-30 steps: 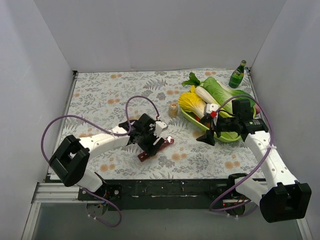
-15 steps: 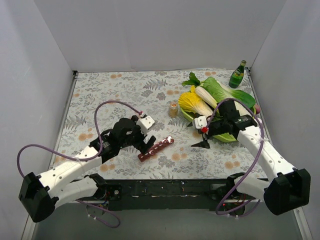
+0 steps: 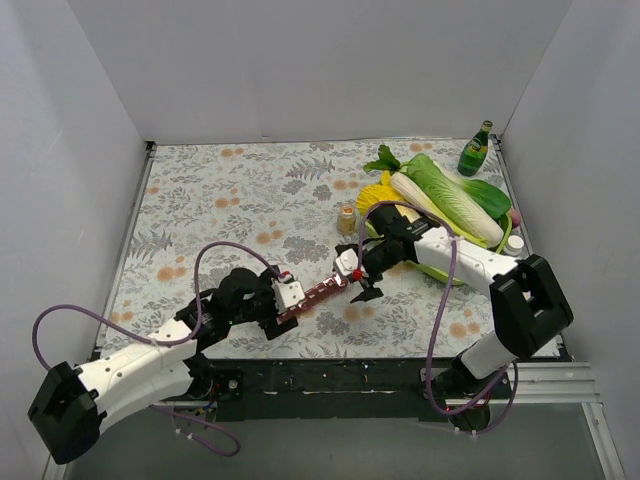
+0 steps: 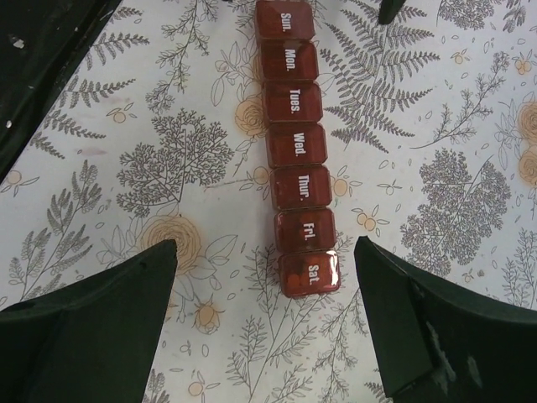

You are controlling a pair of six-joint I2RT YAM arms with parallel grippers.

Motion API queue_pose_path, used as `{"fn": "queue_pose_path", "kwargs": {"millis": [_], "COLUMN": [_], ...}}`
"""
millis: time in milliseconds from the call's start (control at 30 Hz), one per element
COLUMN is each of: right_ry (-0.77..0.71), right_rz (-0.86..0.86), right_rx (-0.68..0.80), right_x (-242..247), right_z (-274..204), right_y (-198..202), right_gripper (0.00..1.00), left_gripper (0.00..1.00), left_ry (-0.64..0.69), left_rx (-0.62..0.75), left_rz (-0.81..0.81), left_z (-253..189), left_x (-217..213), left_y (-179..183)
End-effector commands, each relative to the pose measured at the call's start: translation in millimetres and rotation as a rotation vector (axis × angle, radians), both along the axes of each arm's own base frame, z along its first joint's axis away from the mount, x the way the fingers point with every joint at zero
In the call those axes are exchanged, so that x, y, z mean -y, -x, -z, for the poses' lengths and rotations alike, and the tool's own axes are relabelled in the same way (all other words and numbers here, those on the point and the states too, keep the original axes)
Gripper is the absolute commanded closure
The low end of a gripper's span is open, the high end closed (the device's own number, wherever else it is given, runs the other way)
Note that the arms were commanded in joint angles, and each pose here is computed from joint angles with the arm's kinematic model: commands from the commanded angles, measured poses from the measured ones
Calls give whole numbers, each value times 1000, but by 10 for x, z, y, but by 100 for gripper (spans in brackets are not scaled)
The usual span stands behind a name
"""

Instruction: Sort the pills into containers

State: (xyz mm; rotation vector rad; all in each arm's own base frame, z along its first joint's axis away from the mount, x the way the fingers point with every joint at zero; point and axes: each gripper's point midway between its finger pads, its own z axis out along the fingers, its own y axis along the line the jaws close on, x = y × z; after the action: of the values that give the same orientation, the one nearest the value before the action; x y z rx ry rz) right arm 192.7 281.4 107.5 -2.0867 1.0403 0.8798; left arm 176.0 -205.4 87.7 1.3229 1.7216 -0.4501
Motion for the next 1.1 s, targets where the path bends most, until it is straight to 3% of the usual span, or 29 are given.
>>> {"fn": "queue_pose_path", "kwargs": {"millis": [0,233,467,733,900,1067], "right_ry": [-65,-36,-11,24,68,99], "right_rz": [-13,-39,-62,-72,-67,-60], "right_rx": [23,83,126,197,191,179], "right_x": [-266,-434,-522,-563,-590,-589], "right_z": [-118,109,287,510,648,738], "right_y": [-139,-117,-145,-149,-160,-169], "right_gripper": [7,8,10,14,21,31], "left_gripper": [10,17,34,38,39,47], "left_ry": [2,-65,-74,-93,-102,-106], "left_rx": [7,8,22,2,-7,-6], "left_rz": [115,96,119,123,123,120], "left_z": [128,320,394,492,530,546], "left_x": [109,75,64,63,64,60], "left_y": [79,-9,13,18,21,16]}}
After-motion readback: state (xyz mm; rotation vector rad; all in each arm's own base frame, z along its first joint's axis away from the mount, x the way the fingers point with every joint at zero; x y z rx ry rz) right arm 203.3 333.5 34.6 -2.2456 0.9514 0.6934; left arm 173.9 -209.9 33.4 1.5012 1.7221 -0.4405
